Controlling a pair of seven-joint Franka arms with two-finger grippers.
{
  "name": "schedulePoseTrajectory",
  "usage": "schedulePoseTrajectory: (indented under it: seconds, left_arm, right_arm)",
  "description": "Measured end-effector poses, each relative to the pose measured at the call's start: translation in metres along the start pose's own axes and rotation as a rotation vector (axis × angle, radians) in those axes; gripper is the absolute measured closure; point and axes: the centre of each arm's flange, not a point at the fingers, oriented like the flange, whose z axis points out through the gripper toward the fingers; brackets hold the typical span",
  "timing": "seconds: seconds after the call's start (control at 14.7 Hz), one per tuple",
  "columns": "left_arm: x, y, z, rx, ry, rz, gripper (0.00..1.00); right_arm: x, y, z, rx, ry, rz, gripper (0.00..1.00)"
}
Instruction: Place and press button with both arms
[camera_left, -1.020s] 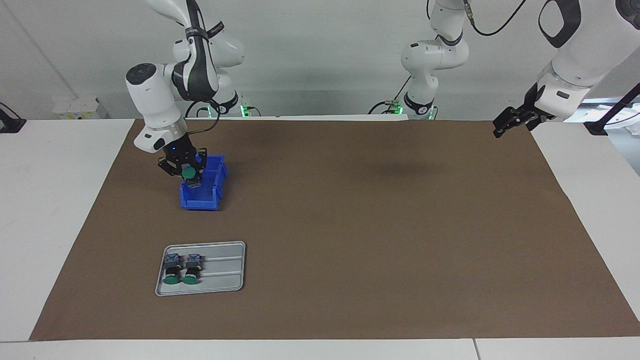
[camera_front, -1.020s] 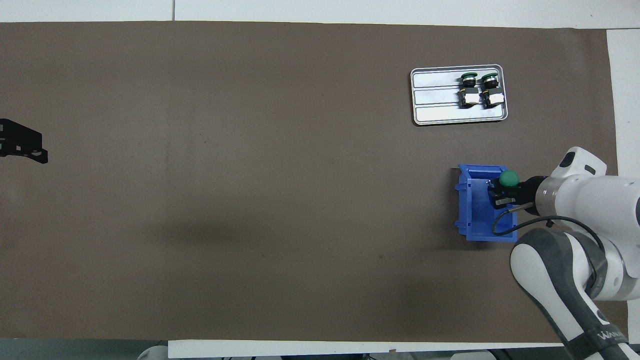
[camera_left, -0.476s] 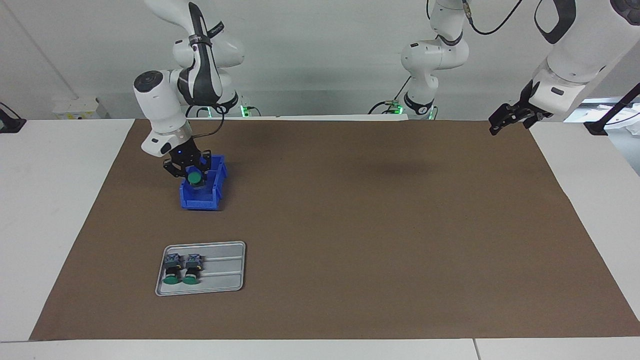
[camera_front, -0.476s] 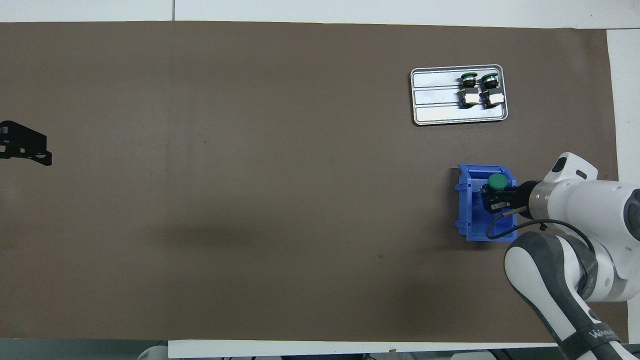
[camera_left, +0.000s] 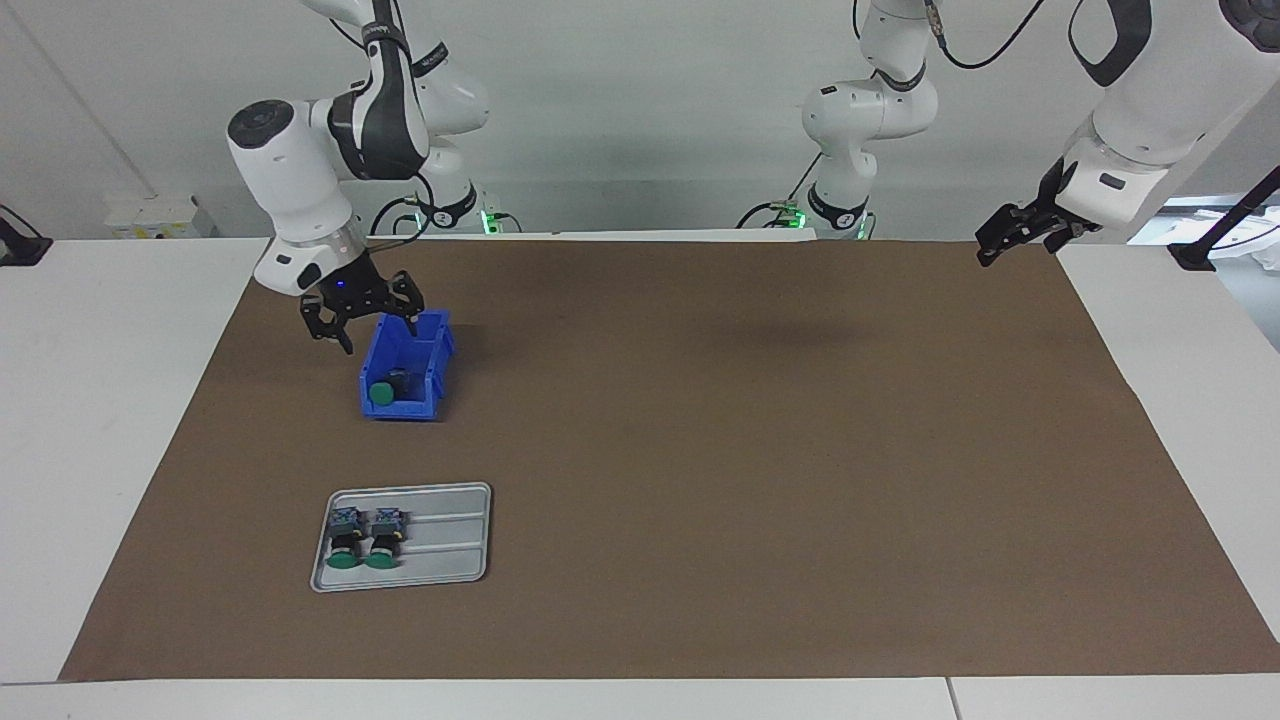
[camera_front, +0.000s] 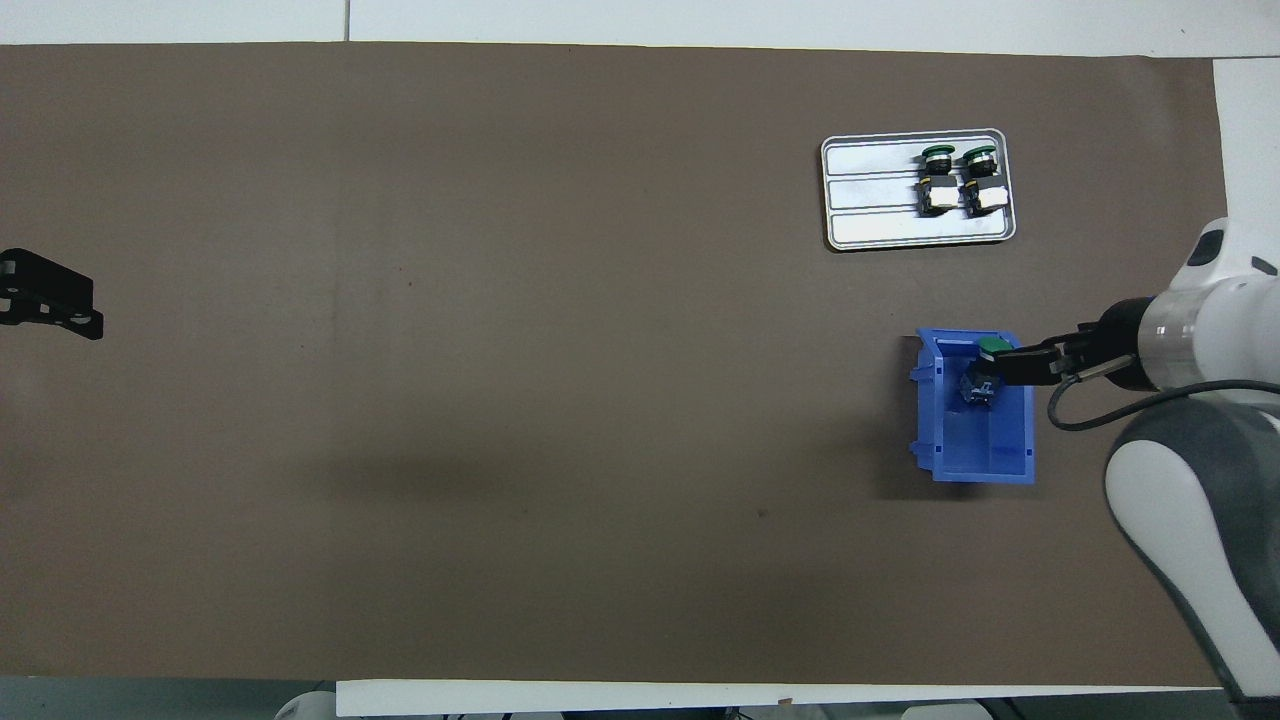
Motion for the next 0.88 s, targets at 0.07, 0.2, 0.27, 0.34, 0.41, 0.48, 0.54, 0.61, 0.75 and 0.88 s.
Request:
schedulePoseTrajectory:
  seconds: [0.07, 0.2, 0.27, 0.34, 0.41, 0.48, 0.54, 0.61, 0.75, 0.88]
  left_arm:
    - [0.000, -0.001, 0.000, 0.000, 0.000, -0.001, 0.00]
    - [0.000, -0.003, 0.000, -0.001, 0.000, -0.005, 0.00]
    - [0.000, -0.003, 0.000, -0.001, 0.000, -0.006, 0.00]
    - [0.001, -0.004, 0.000, -0.001, 0.000, -0.007, 0.00]
    - [0.001, -0.004, 0.000, -0.001, 0.000, -0.007, 0.00]
    - [0.001, -0.004, 0.000, -0.001, 0.000, -0.008, 0.00]
    - [0.001, -0.005, 0.000, -0.002, 0.000, -0.009, 0.00]
    - [0.001, -0.005, 0.000, -0.002, -0.001, -0.009, 0.00]
    - [0.001, -0.005, 0.000, -0.002, -0.001, -0.010, 0.00]
    - [0.001, -0.005, 0.000, -0.002, -0.001, -0.010, 0.00]
  right_arm:
    - [0.003, 0.006, -0.020, 0.001, -0.003, 0.009, 0.00]
    - [0.005, 0.019, -0.058, -0.002, -0.034, 0.030, 0.00]
    - [0.005, 0.025, -0.075, -0.011, -0.065, 0.046, 0.00]
    - [0.006, 0.032, -0.091, -0.022, -0.102, 0.072, 0.00]
    - [0.010, 0.037, -0.106, -0.028, -0.128, 0.101, 0.00]
    - [0.016, 0.041, -0.118, -0.033, -0.140, 0.122, 0.00]
    - [0.021, 0.046, -0.127, -0.036, -0.145, 0.141, 0.00]
    - [0.027, 0.051, -0.132, -0.039, -0.147, 0.157, 0.00]
    - [0.036, 0.053, -0.133, -0.041, -0.159, 0.173, 0.00]
    - [0.039, 0.046, -0.135, -0.040, -0.173, 0.190, 0.00]
